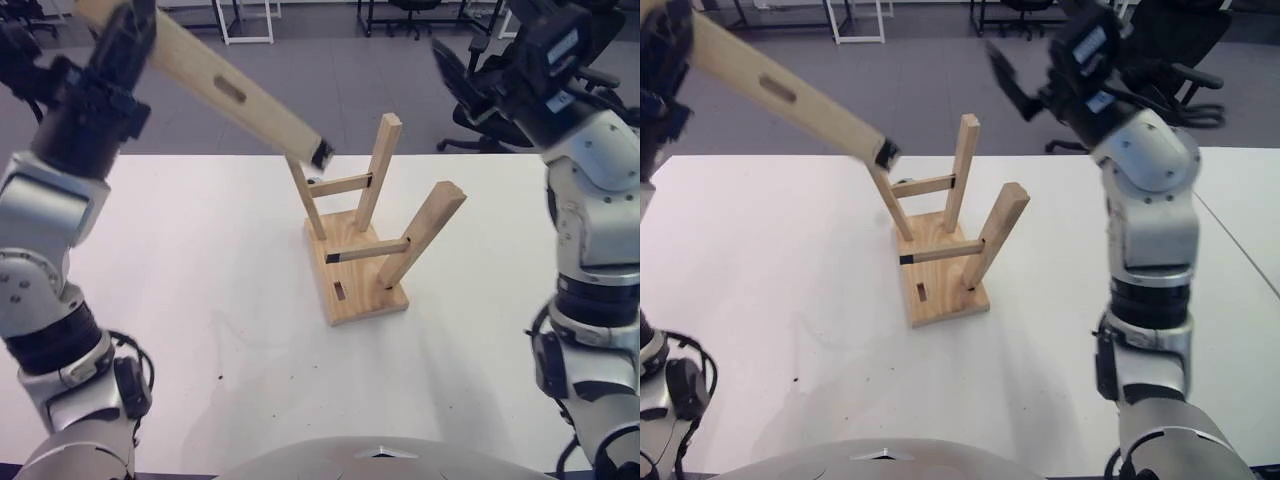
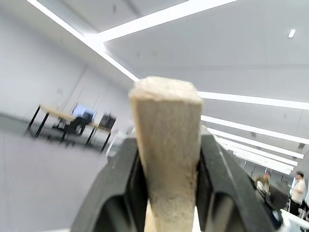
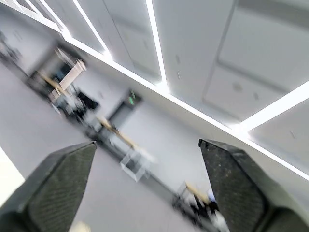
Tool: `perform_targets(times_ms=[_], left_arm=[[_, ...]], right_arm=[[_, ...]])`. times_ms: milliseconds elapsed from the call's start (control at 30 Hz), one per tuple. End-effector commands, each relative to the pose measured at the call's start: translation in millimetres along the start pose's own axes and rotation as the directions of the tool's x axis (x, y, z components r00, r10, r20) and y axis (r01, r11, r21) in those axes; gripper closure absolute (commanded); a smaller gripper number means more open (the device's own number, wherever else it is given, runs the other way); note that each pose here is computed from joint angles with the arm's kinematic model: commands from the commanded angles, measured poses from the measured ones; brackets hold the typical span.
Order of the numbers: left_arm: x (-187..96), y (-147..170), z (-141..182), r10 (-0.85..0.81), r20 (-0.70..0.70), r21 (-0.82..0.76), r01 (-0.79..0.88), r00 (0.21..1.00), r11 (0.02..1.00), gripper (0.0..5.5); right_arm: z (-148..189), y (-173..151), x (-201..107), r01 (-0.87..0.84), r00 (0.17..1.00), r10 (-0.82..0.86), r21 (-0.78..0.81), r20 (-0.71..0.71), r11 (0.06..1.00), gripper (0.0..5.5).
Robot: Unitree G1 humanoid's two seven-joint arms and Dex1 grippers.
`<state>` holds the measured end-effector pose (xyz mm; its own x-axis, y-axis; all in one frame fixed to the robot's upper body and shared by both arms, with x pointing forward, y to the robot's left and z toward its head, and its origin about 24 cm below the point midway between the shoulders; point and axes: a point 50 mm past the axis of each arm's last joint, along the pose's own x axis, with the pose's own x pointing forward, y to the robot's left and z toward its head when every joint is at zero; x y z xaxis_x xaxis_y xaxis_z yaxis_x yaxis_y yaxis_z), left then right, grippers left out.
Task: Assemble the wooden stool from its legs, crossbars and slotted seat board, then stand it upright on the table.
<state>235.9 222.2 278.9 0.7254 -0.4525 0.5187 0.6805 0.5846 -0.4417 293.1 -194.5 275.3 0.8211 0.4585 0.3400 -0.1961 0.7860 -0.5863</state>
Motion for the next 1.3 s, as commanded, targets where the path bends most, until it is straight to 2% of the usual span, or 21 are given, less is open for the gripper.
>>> perform_targets(times_ms=[33, 100, 167, 233, 333, 467, 567, 800, 1067, 1200, 1300], left_arm=[[-39, 7, -34, 0.2, -0.113, -0.016, -0.203, 0.973, 0.979, 4.47], [-57, 7, -56, 0.28, -0.196, 0.024, -0.281, 0.94, 0.959, 4.47], [-69, 10, -70, 0.342, -0.216, 0.011, -0.348, 0.914, 0.937, 4.47], [-77, 15, -79, 0.431, -0.174, -0.046, -0.444, 0.885, 0.895, 4.47], [-91, 20, -97, 0.577, -0.151, -0.133, -0.595, 0.803, 0.793, 4.47], [-101, 24, -109, 0.677, -0.159, -0.131, -0.695, 0.719, 0.707, 4.47], [-100, 29, -111, 0.718, -0.13, -0.086, -0.729, 0.684, 0.679, 4.47], [-81, 34, -118, 0.704, -0.097, 0.136, -0.692, 0.703, 0.709, 4.47], [-81, 26, -105, 0.712, -0.144, 0.336, -0.643, 0.687, 0.688, 4.47], [-71, 23, -116, 0.713, -0.191, 0.399, -0.61, 0.675, 0.685, 4.47], [-62, 19, -128, 0.702, -0.22, 0.45, -0.568, 0.678, 0.69, 4.47]], right_arm=[[-79, 5, -53, -0.037, 0.907, 0.027, -0.016, -0.42, 0.999, 1.54], [-122, 37, -86, -0.087, 0.82, 0.119, 0.082, -0.559, 0.993, 1.54], [-151, 74, -109, -0.027, 0.78, 0.179, 0.253, -0.6, 0.967, 1.54], [-165, 117, -120, -0.104, 0.744, 0.286, 0.318, -0.603, 0.942, 1.54], [-163, 167, -123, -0.24, 0.703, 0.442, 0.399, -0.557, 0.885, 1.54], [-137, 198, -113, -0.366, 0.699, 0.581, 0.49, -0.416, 0.791, 1.54], [-122, 205, -106, -0.416, 0.708, 0.611, 0.489, -0.354, 0.766, 1.54], [-130, 189, -102, -0.38, 0.718, 0.552, 0.426, -0.423, 0.821, 1.54], [-128, 186, -97, -0.392, 0.725, 0.539, 0.386, -0.429, 0.835, 1.54], [-126, 186, -92, -0.404, 0.731, 0.53, 0.353, -0.431, 0.844, 1.54], [-121, 184, -82, -0.384, 0.765, 0.501, 0.338, -0.404, 0.859, 1.54]])
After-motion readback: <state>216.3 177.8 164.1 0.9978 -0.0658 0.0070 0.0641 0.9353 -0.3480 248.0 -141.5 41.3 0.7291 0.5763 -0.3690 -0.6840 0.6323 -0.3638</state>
